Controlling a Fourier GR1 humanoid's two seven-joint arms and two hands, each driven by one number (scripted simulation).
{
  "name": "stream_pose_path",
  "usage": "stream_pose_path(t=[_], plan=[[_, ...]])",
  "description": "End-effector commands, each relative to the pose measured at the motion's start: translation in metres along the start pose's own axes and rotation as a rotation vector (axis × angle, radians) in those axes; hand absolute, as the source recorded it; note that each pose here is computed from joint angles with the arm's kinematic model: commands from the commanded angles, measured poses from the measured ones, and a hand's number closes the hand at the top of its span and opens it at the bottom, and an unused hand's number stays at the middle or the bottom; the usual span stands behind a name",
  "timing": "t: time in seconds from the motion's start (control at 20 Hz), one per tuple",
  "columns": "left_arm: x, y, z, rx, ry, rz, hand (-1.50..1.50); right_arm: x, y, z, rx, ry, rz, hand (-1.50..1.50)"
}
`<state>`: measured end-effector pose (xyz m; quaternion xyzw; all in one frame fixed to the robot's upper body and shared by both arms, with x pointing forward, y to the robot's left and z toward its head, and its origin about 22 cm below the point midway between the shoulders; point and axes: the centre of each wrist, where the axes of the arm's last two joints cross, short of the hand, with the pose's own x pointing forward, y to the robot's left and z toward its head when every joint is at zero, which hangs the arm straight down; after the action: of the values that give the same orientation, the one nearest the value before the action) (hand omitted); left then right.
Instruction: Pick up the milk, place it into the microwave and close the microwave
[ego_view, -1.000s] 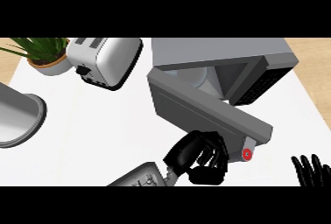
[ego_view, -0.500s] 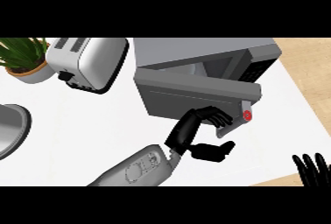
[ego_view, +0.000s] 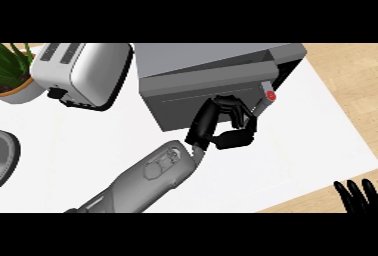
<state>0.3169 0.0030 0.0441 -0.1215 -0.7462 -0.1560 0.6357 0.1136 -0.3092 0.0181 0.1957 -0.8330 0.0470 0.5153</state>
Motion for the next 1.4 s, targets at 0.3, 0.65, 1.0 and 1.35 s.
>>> stream_pose_path(t=[0.3,0.65,1.0,1.35], plan=[[0.019,0.017,-0.036,0.075,-0.046,0.054,1.5,0.015,0.002,-0.009,0.038,-0.034,-0.036,-1.5],[0.011,0.018,-0.034,0.101,-0.061,0.06,1.5,0.024,0.002,-0.008,0.068,-0.028,-0.064,-1.5],[0.009,0.018,-0.035,0.119,-0.081,0.067,1.5,0.032,0.002,-0.01,0.1,-0.028,-0.077,-1.5],[0.008,0.018,-0.035,0.13,-0.1,0.068,1.5,0.043,0.001,-0.017,0.122,-0.066,-0.067,-1.5]])
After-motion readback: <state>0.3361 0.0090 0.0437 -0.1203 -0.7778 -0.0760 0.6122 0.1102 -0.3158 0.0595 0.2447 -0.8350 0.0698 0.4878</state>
